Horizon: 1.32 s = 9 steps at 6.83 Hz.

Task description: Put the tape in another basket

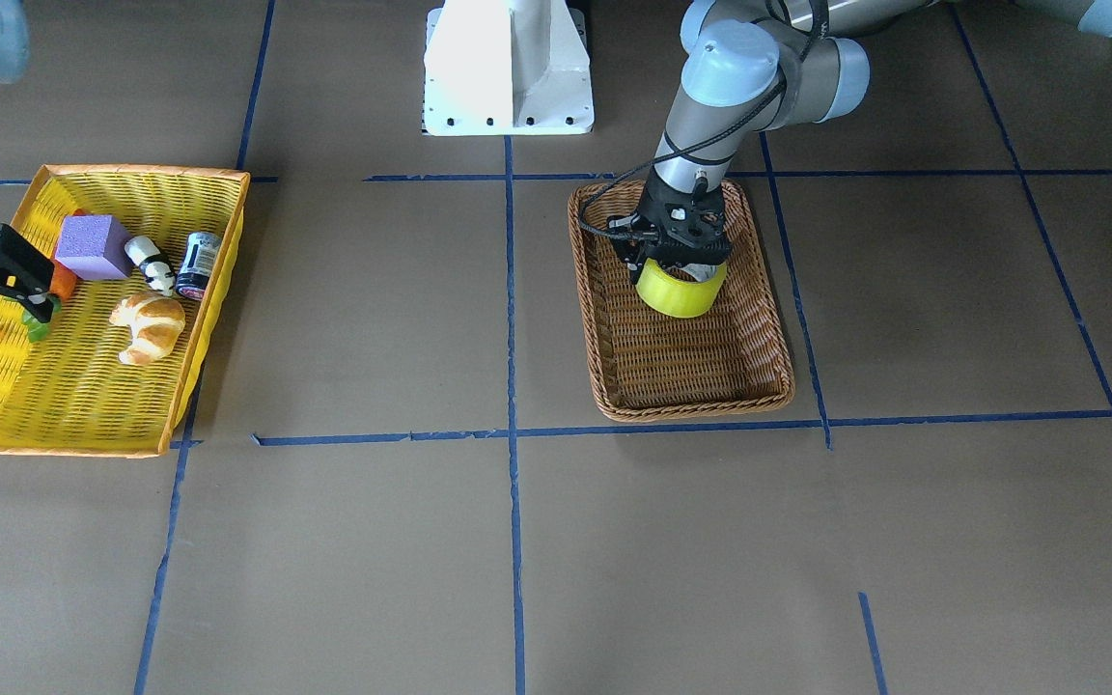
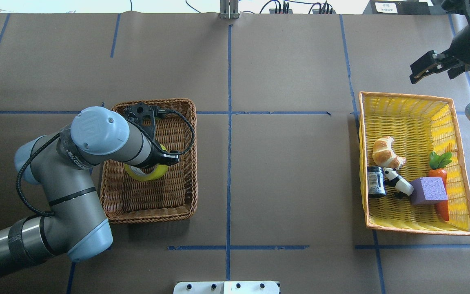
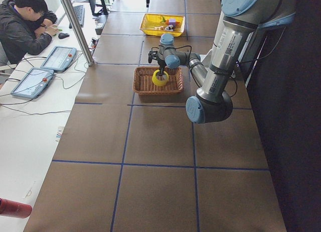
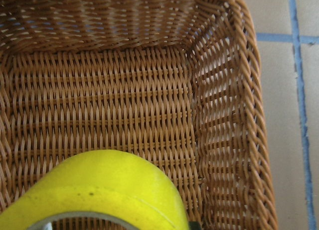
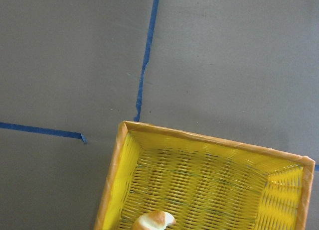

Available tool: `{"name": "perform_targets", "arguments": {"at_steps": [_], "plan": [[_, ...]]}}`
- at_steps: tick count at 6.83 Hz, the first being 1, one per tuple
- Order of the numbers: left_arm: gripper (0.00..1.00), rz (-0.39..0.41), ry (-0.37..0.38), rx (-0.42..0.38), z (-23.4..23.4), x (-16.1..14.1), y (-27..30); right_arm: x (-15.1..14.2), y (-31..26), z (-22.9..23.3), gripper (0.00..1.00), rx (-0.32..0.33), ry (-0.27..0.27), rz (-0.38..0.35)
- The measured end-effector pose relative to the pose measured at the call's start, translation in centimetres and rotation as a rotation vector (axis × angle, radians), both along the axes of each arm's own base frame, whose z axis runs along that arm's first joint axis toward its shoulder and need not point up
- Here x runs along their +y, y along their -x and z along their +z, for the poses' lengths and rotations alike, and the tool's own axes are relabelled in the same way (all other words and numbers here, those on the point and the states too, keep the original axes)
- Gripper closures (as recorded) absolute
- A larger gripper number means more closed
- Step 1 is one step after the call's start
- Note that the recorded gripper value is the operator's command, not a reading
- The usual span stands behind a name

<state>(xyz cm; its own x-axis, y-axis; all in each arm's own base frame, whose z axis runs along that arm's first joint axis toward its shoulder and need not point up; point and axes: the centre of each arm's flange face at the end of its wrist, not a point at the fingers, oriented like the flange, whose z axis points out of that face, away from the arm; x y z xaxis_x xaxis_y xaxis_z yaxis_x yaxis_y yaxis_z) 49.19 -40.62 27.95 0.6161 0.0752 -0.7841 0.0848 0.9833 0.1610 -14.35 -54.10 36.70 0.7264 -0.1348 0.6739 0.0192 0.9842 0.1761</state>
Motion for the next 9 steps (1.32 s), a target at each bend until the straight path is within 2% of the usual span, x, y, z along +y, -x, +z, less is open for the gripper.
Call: {"name": "perform_targets", "arguments": {"at_steps": [3,5,7,9], "plan": [[0.0,-0.027,-0.051,-0.019,-0.3,-0.5,1.6,-0.2,-3.5,2.3,0.0,-0.044,0.026,-0.014],[0.0,-0.004,-0.019,-0.037,-1.0,-1.6,7.0,-0.1,-6.1,4.7,0.0,-0.044,0.003,-0.052],[0.0,0.073,-0.041,-0.079,1.0,-3.2,15.2,1.7,-10.2,11.1,0.0,-0.057,0.002,-0.123],[0.0,0.147,-0.042,-0.125,7.6,-5.0,24.1,4.4,-16.2,19.6,0.0,-0.081,0.03,-0.151]]}}
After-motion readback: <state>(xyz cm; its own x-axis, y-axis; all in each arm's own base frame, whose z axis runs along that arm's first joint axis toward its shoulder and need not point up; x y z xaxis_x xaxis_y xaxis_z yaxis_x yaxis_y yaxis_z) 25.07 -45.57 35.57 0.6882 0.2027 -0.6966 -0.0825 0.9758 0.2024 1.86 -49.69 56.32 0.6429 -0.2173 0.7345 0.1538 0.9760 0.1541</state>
